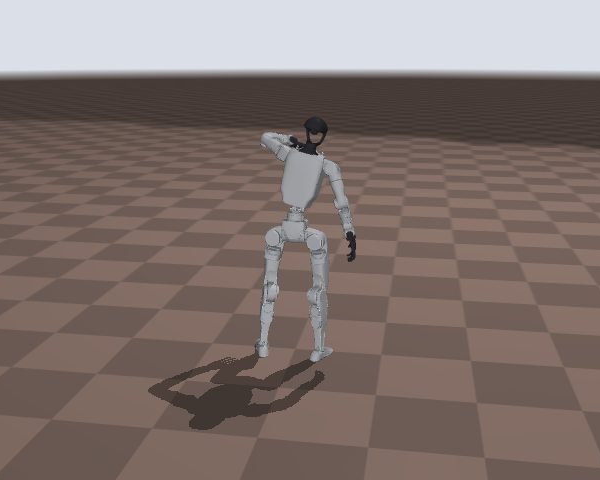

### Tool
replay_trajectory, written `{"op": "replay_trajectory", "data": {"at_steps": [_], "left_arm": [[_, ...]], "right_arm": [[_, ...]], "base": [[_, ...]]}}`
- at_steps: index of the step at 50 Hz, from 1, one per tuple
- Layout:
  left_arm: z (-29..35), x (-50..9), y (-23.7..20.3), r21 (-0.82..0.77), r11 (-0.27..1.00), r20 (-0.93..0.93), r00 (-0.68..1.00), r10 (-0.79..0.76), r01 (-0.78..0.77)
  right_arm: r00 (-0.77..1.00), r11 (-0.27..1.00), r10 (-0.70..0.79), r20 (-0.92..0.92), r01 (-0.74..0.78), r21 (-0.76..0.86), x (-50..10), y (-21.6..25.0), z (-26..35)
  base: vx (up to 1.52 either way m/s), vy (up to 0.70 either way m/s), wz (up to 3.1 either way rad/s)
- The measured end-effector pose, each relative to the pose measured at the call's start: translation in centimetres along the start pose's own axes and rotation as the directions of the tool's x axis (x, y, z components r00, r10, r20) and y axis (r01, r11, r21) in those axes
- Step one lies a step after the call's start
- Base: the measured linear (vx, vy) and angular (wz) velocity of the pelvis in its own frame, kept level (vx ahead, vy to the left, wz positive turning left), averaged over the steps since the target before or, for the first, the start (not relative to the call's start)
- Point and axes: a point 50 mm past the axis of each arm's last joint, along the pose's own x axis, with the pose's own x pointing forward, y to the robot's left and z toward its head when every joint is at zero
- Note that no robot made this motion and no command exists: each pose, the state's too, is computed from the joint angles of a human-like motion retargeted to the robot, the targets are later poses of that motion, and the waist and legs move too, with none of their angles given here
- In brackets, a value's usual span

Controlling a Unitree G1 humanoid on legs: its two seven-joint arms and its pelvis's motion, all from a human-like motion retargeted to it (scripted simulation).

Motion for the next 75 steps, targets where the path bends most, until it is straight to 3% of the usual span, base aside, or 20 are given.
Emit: {"op": "replay_trajectory", "data": {"at_steps": [3,6,12,17,20,22,26,30,33,36,38,43,48,54,59,63,66,68,71,75], "left_arm": [[-0.7,-0.2,-5.7,-0.180,0.885,0.006,0.900,-0.435,0.429],[0.3,-0.1,-6.9,-0.178,0.846,0.061,0.864,-0.501,0.503],[4.6,0.4,2.2,0.044,0.978,0.230,0.955,0.188,-0.203],[7.5,-2.0,9.6,0.266,0.561,0.377,0.620,0.688,-0.784],[7.9,-3.4,11.5,0.353,0.266,0.444,0.411,0.796,-0.897],[7.4,-3.3,11.4,0.389,0.244,0.444,0.413,0.796,-0.889],[5.1,-1.4,8.2,0.390,0.600,0.291,0.712,0.639,-0.699],[1.5,0.5,1.5,0.122,0.982,0.062,0.988,0.139,-0.146],[-0.2,0.8,-4.2,-0.099,0.933,-0.010,0.937,-0.349,0.347],[0.4,0.9,-6.5,-0.115,0.850,0.018,0.857,-0.515,0.514],[1.7,1.5,-5.3,-0.034,0.907,0.055,0.907,-0.417,0.419],[6.7,1.8,3.4,0.275,0.934,0.218,0.961,0.171,-0.229],[10.2,-0.7,10.9,0.440,0.531,0.382,0.686,0.619,-0.724],[11.3,-3.0,13.5,0.432,0.144,0.509,0.373,0.776,-0.890],[9.3,-0.7,10.3,0.391,0.526,0.391,0.653,0.648,-0.755],[5.5,1.9,4.3,0.162,0.959,0.170,0.964,0.204,-0.231],[2.9,2.6,-1.0,-0.033,0.963,0.053,0.963,-0.264,0.266],[2.2,2.5,-3.1,-0.081,0.904,0.033,0.908,-0.418,0.420],[2.9,2.6,-2.1,-0.032,0.944,0.056,0.943,-0.327,0.329],[5.8,2.3,3.4,0.088,0.990,0.169,0.981,0.092,-0.108]], "right_arm": [[0.999,0.999,0.042,-0.014,-0.042,-0.022,-0.1,-0.2,-0.1],[0.998,0.998,0.064,-0.023,-0.064,-0.022,-0.2,0.4,-0.5],[0.998,0.998,0.052,-0.022,-0.053,-0.030,-0.2,1.9,-1.0],[1.000,1.000,-0.008,0.000,0.008,-0.013,-0.1,1.7,-0.8],[0.998,0.998,-0.056,0.017,0.055,0.024,-0.1,1.5,-0.5],[0.997,0.997,-0.071,0.026,0.070,0.037,0.0,1.3,-0.2],[0.997,0.998,-0.065,0.030,0.064,0.015,0.1,0.4,0.2],[1.000,0.999,-0.023,0.015,0.023,-0.023,0.1,-0.4,0.5],[0.999,0.998,0.040,-0.001,-0.040,-0.039,0.1,-0.2,0.4],[0.996,0.996,0.084,-0.010,-0.085,-0.031,-0.1,0.8,-0.1],[0.995,0.995,0.098,-0.014,-0.098,-0.019,-0.3,1.9,-0.6],[0.990,0.989,0.141,-0.018,-0.142,-0.051,-0.6,3.7,-1.5],[0.994,0.993,0.109,-0.003,-0.109,-0.039,-0.5,3.7,-1.5],[0.998,0.989,-0.055,0.020,0.051,0.135,-0.2,2.4,-0.7],[0.998,0.992,-0.054,0.026,0.050,0.117,-0.1,1.5,-0.3],[1.000,0.999,0.006,0.011,-0.006,0.043,-0.1,0.8,-0.3],[0.998,0.998,0.056,-0.010,-0.056,0.014,-0.2,0.4,-0.5],[0.997,0.997,0.074,-0.020,-0.074,0.013,-0.4,0.6,-0.8],[0.996,0.996,0.083,-0.026,-0.082,0.026,-0.5,1.4,-1.1],[0.995,0.995,0.097,-0.027,-0.096,0.018,-0.4,2.7,-1.4]], "base": [[0.01,0.00,-0.06],[0.00,0.00,0.00],[0.01,0.03,0.30],[0.00,0.03,0.30],[0.00,0.00,0.00],[0.00,0.00,0.00],[0.00,-0.01,-0.17],[0.00,-0.01,-0.23],[0.00,0.00,0.00],[0.00,0.00,0.00],[0.01,0.02,0.24],[0.00,0.03,0.39],[-0.01,0.01,0.22],[0.00,0.00,-0.03],[0.00,-0.01,-0.25],[0.01,0.01,-0.22],[0.00,0.00,0.00],[0.00,0.00,0.00],[0.00,0.00,0.00],[0.01,0.01,0.17]]}}
